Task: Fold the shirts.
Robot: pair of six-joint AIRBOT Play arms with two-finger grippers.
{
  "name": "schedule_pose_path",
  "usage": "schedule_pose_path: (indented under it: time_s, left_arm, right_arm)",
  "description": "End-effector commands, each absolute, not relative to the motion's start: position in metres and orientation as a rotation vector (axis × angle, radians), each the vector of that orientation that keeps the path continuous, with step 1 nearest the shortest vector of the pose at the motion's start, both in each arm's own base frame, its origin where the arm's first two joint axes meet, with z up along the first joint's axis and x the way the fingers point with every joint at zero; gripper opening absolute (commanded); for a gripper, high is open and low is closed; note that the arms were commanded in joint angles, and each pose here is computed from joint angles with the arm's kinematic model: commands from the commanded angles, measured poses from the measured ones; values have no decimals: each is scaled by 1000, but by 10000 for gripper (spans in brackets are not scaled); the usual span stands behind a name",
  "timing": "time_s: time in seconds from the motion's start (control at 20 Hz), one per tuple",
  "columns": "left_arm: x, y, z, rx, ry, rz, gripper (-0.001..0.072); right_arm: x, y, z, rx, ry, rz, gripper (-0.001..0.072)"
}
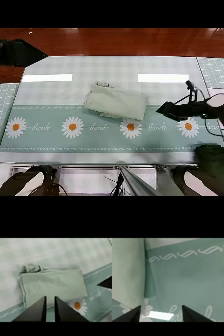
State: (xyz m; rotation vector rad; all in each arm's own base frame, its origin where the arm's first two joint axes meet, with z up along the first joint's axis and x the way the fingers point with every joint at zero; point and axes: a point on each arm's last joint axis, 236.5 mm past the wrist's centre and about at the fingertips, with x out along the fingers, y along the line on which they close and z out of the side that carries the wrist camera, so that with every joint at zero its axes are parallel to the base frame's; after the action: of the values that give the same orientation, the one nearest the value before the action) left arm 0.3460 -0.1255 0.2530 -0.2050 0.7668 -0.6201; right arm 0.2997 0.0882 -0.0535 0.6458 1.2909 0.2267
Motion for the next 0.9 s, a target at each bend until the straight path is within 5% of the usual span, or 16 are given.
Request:
schedule_pose_path:
  time_s: [0.0,0.3,0.35,0.55,0.85]
  left_arm:
    - [346,-125,252,-207,774,-617,167]
    - [349,-125,245,-230,799,-610,167]
    - [350,-125,245,-231,801,-610,167]
    - [354,-124,238,-238,819,-609,168]
    - [363,-124,192,-287,933,-601,167]
  right_arm:
    - [310,121,-68,776,1200,222,601]
    - [336,174,-89,933,1150,192,583]
    - [341,178,-89,952,1133,187,523]
    - [363,186,-61,928,1072,281,55]
    - [385,169,68,775,1009,560,15]
